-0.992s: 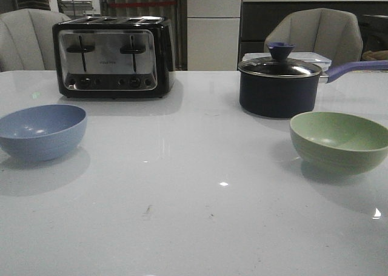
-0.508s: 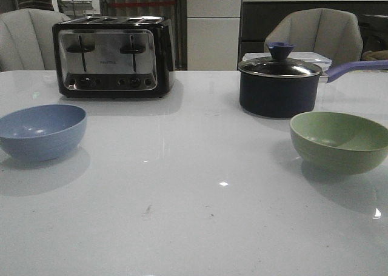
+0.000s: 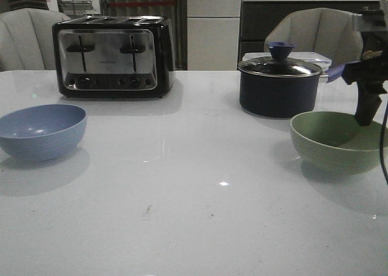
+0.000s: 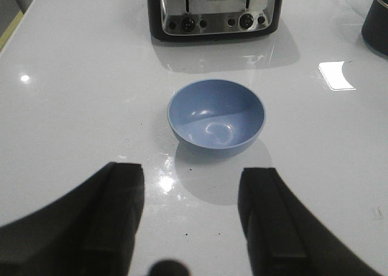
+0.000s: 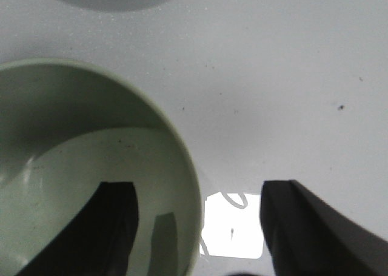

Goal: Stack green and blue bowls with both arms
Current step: 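Lower the right gripper onto the rim of the pale green bowl and grasp, then lift the green bowl with the right gripper and carry it toward the table center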

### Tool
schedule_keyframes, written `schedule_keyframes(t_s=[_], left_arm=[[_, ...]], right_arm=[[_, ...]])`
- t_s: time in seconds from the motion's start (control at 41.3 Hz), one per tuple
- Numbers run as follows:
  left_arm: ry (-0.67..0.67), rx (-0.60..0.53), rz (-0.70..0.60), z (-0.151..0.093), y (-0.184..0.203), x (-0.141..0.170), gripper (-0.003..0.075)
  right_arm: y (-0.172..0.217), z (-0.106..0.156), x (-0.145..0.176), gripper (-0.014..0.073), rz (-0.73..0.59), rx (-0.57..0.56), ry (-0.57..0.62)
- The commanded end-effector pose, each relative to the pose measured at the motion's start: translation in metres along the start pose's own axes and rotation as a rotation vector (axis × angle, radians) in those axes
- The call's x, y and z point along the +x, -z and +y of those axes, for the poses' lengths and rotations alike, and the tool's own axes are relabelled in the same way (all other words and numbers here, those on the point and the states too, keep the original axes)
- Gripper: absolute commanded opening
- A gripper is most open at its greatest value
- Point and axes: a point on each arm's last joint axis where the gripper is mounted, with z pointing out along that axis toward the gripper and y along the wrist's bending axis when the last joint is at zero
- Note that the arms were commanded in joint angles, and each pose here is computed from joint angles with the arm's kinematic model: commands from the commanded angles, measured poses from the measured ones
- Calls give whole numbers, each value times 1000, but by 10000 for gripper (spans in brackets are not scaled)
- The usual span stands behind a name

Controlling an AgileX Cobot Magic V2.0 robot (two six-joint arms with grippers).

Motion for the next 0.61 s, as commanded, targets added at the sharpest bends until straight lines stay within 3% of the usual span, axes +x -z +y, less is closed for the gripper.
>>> schedule_keyframes(t_s=[0.0, 0.097, 0.363, 0.581], left_arm=[[7, 6, -98, 0, 3, -15, 412], [7, 6, -98, 0, 3, -15, 403], [7, 6, -98, 0, 3, -15, 402], [7, 6, -98, 0, 3, -15, 402]], right_arm=[[8, -2, -19, 539, -63, 10, 25], [-3, -2, -23, 522, -23, 12, 25], [-9, -2, -21, 209, 31, 14, 25], [0, -2, -18, 85, 56, 16, 30]])
